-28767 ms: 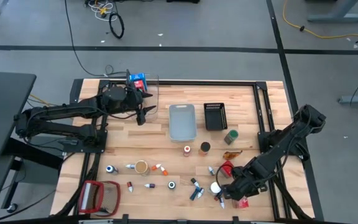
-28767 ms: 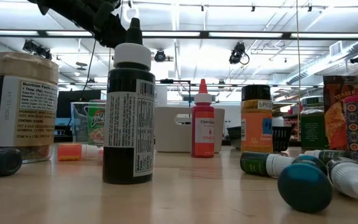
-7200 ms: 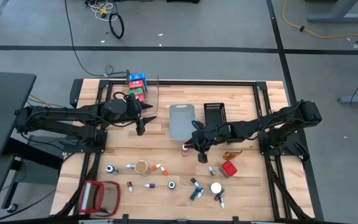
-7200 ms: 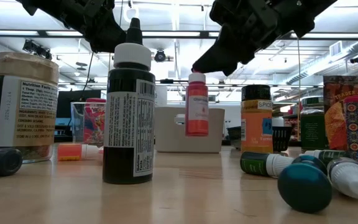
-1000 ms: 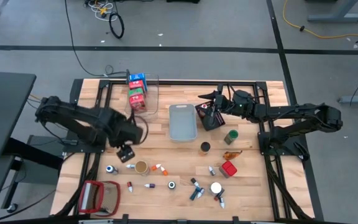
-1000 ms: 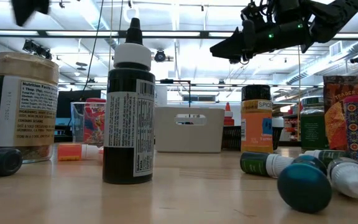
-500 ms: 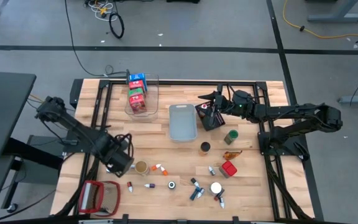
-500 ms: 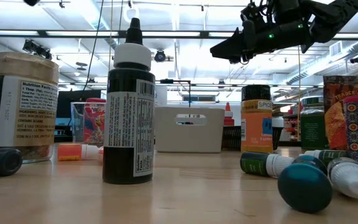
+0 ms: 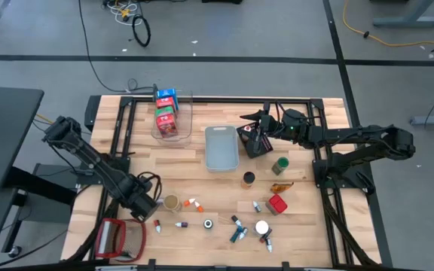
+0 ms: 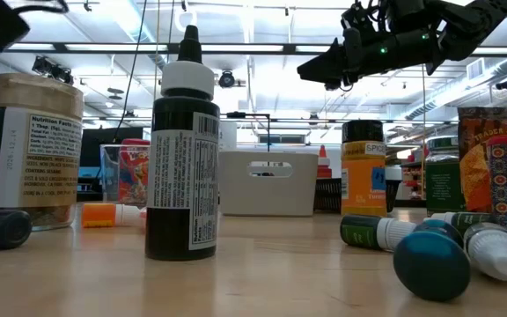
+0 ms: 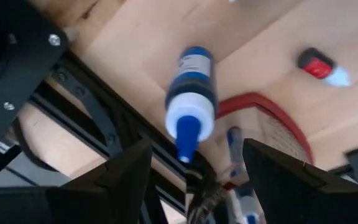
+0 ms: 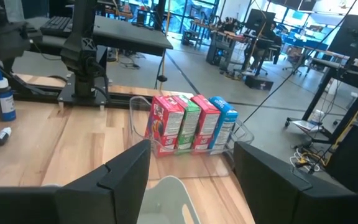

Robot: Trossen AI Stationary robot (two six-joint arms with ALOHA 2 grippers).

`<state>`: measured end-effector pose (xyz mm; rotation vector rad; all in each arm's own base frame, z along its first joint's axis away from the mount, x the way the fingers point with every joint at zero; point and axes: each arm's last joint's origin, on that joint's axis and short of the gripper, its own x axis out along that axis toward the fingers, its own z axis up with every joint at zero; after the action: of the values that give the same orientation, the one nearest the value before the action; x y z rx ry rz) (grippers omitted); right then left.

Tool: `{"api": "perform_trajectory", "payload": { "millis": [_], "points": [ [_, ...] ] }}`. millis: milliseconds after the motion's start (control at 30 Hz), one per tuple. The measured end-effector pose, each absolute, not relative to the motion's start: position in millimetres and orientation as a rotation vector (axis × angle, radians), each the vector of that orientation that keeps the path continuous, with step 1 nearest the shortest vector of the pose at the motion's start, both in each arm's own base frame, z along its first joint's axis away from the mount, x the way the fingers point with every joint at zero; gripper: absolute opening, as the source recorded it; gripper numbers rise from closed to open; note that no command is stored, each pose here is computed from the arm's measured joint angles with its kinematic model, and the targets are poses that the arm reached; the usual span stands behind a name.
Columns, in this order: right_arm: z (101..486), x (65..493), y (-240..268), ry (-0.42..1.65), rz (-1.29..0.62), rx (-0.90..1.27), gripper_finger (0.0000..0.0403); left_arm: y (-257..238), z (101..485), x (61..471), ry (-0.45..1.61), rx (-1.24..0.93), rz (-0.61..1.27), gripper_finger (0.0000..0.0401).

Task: Pick & Place Kitchen Items
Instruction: Put the blue food coloring bottle into the black bin

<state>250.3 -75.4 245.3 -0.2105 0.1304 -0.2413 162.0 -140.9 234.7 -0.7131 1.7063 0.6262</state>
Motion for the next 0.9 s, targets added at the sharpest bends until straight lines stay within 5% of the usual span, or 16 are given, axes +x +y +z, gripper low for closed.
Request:
{"api": "perform_trajectory", "payload": {
  "millis": [633,900],
  "points": [
    [246,250,-75,0.125,-0.242,-0.212,0.0240,-141,205,157,1.637,-0.672,0.614,0.0260],
    [246,250,-76,0.125,-0.242,-0.212,0.0240,-141,196,154,1.657,-0.675,0.599,0.0197]
  ]
}}
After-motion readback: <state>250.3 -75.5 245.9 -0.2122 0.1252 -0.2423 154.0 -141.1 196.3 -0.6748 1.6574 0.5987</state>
